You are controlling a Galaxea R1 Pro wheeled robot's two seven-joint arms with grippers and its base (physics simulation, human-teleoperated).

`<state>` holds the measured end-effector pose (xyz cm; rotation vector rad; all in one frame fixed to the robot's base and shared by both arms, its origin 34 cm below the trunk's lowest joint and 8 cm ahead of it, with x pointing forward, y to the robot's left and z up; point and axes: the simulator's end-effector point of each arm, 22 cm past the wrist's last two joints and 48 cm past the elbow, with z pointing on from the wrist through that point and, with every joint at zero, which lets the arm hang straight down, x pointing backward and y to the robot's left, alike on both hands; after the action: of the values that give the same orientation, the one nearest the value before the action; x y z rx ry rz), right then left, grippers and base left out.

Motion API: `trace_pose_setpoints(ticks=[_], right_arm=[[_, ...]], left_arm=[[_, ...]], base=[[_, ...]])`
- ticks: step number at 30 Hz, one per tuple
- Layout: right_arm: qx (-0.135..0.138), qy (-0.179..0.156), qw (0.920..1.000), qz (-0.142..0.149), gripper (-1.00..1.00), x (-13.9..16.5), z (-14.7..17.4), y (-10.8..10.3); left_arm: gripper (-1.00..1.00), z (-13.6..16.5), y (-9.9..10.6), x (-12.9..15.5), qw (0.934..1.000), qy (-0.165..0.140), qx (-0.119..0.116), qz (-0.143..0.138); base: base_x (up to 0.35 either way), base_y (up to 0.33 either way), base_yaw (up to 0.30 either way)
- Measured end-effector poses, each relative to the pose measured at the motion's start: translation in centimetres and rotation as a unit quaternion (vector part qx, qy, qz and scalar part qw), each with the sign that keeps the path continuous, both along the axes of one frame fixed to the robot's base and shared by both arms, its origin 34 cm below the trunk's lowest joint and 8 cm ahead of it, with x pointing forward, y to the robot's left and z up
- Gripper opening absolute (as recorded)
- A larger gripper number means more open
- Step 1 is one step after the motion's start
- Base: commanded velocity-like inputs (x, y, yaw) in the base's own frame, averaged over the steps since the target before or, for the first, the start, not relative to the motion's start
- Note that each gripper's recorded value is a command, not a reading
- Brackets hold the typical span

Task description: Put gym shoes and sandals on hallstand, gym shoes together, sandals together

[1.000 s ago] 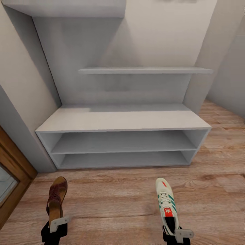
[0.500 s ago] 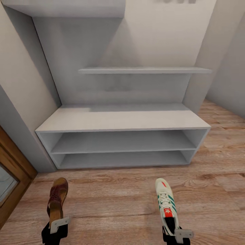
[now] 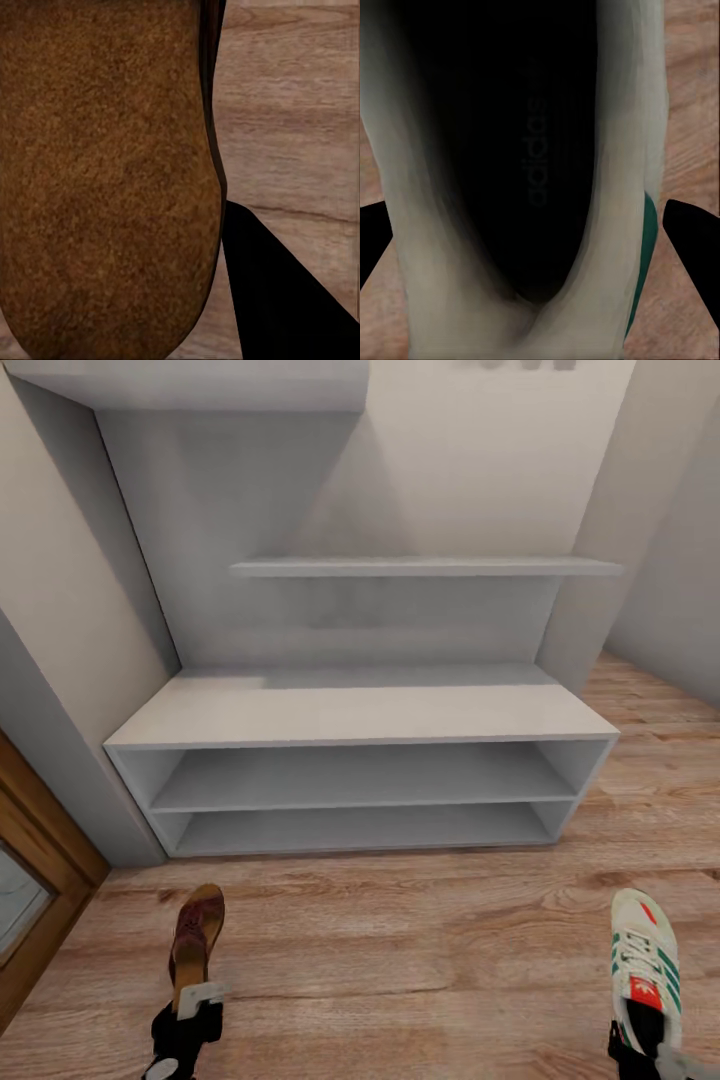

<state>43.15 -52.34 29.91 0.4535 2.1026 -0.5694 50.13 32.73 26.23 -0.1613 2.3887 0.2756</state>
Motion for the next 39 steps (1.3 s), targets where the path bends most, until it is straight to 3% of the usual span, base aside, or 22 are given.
trace_pose_setpoints(ticks=[3, 4, 10, 11, 12, 13, 16, 18, 20, 27, 35, 39], right_arm=[[-0.014, -0.014, 0.9994, -0.028, -1.0, -0.5, 1.9, -4.8], [-0.017, -0.014, 0.9994, -0.028, -1.0, -0.5, 2.2, -5.5], [-0.023, 0.015, 0.9972, -0.07, -1.0, -2.2, 3.8, -11.8], [-0.012, 0.042, 0.9937, -0.103, -1.0, -3.9, 4.1, -14.7], [-0.022, 0.04, 0.991, -0.126, -1.0, -4.5, 5.9, -17.9], [-0.016, 0.044, 0.9904, -0.13, -1.0, -4.7, 5.6, -17.8], [-0.02, 0.023, 0.9815, -0.189, -1.0, -6.5, 8.5, -22.4], [-0.025, 0.015, 0.978, -0.207, -1.0, -7.2, 9.8, -24.1], [-0.03, 0.007, 0.9756, -0.218, -1.0, -7.5, 10.8, -25.4], [-0.03, 0.005, 0.9759, -0.216, -1.0, -7.3, 10.7, -25.1], [-0.03, 0.009, 0.9758, -0.216, -1.0, -7.9, 8.7, -25.1], [-0.031, 0.011, 0.9758, -0.216, -1.0, -8.2, 7.6, -25.1]], left_arm=[[-1.0, 0.5, -0.3, 2.3, 0.9998, 0.021, -0.004, -0.002], [-1.0, 0.7, -0.4, 2.9, 0.9998, 0.022, -0.005, -0.001], [-1.0, 4.2, -0.6, 9.7, 1.0, -0.001, -0.008, -0.003], [-1.0, 4.8, -0.7, 11.4, 0.9998, 0.015, -0.012, 0.001], [-1.0, 7.3, -0.9, 14.5, 0.9999, -0.007, -0.011, -0.005], [-1.0, 7.2, -0.9, 14.6, 0.9999, -0.001, -0.012, -0.003], [-1.0, 10.5, -1.0, 18.9, 0.9998, -0.011, -0.013, -0.006], [-1.0, 11.9, -1.1, 20.5, 0.9997, -0.02, -0.013, -0.007], [-1.0, 13.0, -1.1, 21.6, 0.9995, -0.027, -0.01, -0.01], [-1.0, 13.2, -2.5, 22.1, 0.9988, -0.027, -0.004, -0.04], [-1.0, 11.1, -2.8, 21.8, 0.9989, -0.022, -0.005, -0.042], [-1.0, 9.8, -2.7, 21.4, 0.9991, -0.006, -0.005, -0.042]], base=[[0.0, 0.0, 0.0], [0.0, 0.0, 0.0], [0.0, 0.0, 0.0], [0.0, 0.0, 0.0], [0.0, 0.0, 0.0], [0.0, 0.0, 0.0], [0.0, 0.0, 0.0], [0.0, 0.0, 0.0], [0.0, 0.0, 0.0], [0.0, 0.0, 0.0], [0.0, 0.0, 0.0], [0.0, 0.0, 0.0]])
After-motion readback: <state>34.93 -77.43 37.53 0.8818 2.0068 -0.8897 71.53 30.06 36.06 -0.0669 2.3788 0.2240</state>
